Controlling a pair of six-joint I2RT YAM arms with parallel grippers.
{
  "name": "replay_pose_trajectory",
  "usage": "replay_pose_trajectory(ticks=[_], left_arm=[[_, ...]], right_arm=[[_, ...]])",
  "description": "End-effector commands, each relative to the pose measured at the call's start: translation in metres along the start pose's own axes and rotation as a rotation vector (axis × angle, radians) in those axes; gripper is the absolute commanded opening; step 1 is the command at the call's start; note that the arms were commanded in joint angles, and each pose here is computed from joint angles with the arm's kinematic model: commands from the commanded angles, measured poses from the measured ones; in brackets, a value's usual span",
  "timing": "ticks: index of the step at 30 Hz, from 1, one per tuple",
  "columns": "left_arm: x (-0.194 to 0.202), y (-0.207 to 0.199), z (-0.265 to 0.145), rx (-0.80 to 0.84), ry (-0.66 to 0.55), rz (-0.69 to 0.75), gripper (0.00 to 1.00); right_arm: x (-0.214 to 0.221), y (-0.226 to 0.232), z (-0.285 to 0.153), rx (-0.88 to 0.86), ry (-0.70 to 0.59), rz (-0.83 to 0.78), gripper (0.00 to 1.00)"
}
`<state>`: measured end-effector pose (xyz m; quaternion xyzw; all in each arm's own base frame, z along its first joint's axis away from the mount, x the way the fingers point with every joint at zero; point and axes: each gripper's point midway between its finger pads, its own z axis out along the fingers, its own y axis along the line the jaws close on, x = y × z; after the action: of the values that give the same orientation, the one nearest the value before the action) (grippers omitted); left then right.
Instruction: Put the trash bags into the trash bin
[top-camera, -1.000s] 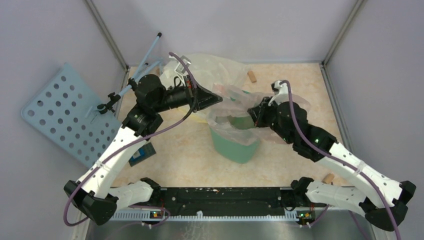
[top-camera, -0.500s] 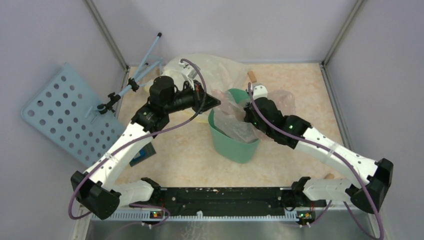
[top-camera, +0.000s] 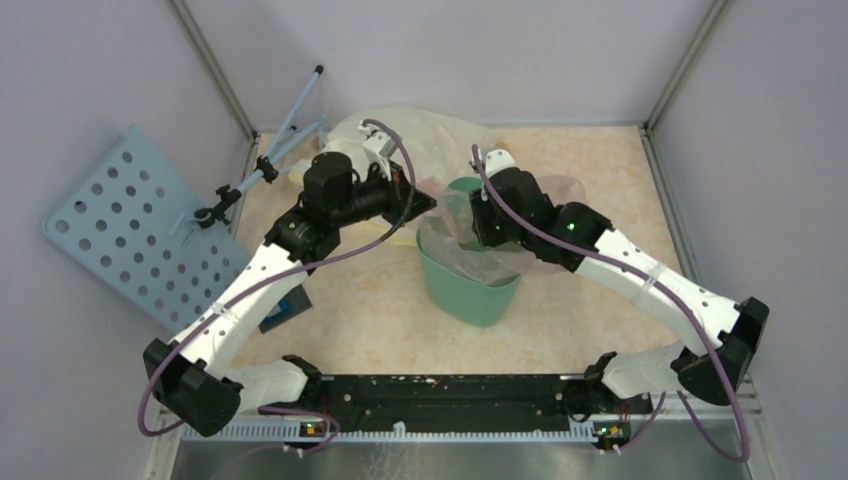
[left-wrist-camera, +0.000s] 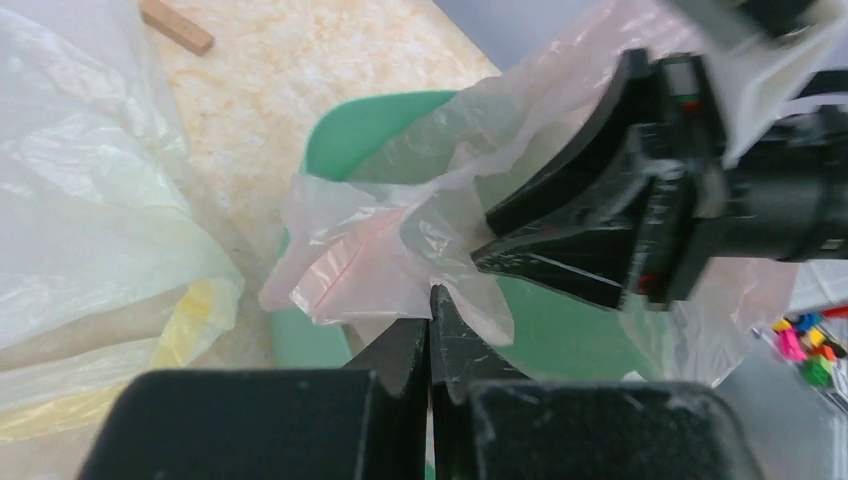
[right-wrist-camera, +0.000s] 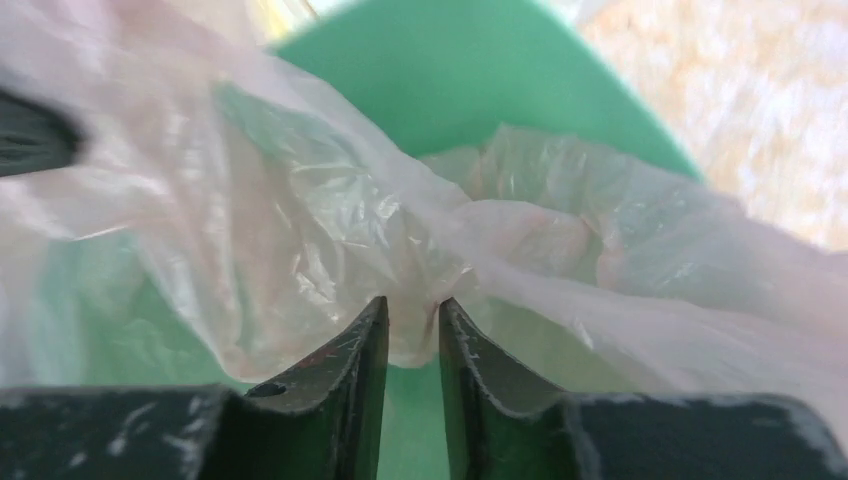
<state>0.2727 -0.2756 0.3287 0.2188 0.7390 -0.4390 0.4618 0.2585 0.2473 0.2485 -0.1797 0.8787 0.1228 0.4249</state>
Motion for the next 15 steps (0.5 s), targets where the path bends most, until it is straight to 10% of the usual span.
replay_pose_trajectory(ticks=[1, 15], left_arm=[[-0.031, 0.002, -0.010, -0.072, -0.085, 0.067, 0.00], [-0.058, 0.021, -0.031, -0.251, -0.157, 0.147, 0.00]], right_arm=[[-0.040, 0.015, -0.025, -0.078, -0.070, -0.020, 0.32], [-0.075, -0.013, -0.133, -0.102, -0.212, 0.062, 0.68]])
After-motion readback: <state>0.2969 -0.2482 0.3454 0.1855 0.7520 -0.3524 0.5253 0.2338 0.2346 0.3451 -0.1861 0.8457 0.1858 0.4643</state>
